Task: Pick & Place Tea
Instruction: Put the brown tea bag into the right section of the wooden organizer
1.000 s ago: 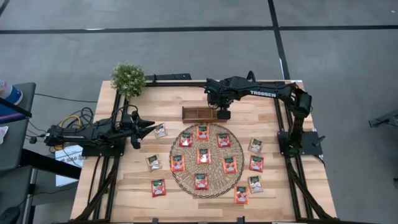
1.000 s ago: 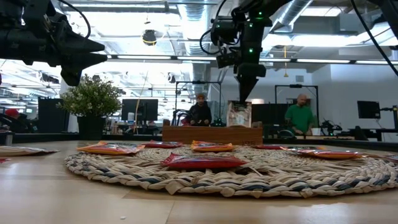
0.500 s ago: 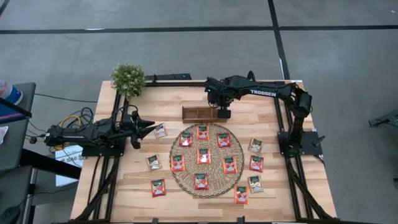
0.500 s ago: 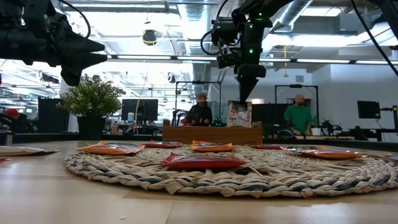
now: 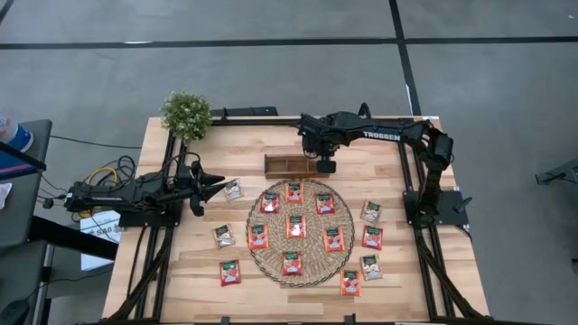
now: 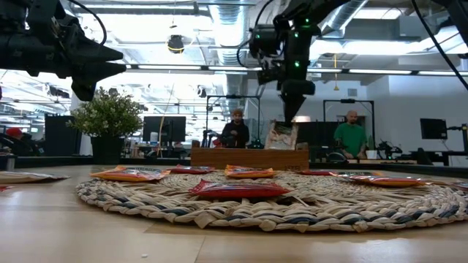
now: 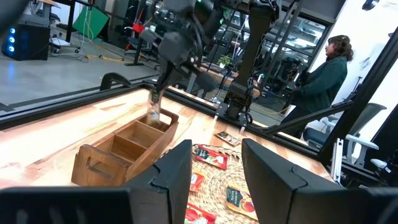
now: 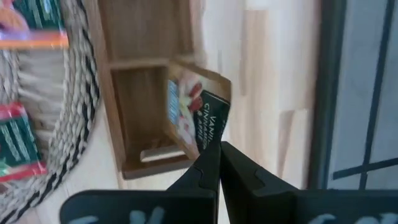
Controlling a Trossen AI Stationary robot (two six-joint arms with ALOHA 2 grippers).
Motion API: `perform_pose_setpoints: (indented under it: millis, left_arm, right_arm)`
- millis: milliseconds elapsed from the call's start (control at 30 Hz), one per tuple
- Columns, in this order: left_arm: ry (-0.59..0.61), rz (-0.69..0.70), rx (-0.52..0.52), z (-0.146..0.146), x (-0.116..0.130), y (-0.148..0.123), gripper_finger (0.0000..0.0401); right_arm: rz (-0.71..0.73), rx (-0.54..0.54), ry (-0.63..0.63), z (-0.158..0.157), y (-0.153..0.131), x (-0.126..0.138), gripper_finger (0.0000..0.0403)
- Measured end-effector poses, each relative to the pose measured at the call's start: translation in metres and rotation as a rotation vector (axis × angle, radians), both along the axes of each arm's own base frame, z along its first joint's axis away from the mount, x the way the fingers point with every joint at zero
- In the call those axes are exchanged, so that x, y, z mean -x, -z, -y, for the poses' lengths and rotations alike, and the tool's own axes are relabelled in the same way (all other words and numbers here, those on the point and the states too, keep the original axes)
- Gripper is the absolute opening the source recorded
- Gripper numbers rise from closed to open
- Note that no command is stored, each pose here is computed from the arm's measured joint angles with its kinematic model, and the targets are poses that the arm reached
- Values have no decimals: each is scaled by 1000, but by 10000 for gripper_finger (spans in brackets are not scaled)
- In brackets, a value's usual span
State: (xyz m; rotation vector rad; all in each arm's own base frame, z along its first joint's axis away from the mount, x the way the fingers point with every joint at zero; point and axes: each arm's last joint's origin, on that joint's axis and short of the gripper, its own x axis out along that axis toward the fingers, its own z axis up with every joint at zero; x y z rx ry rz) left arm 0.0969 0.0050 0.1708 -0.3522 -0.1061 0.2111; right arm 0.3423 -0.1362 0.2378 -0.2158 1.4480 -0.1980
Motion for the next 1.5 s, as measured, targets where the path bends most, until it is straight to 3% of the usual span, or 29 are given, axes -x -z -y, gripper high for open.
perform_pose_setpoints:
  millis: [167,600,1200,1500]
  left_arm:
    - [0,0,0,0,0,0,133]
    - [0,-1,0,0,0,0,133]
    - [-2,-6,-24,0,0,0,133]
    - [-1,-5,-19,0,0,0,133]
  right_arm:
    - [-30,-7,-11,-6,13,2,0]
    - [-62,102,-58,-6,12,0,0]
    - [-90,154,-195,-16,11,-6,0]
    - [-108,168,-206,-20,12,-6,0]
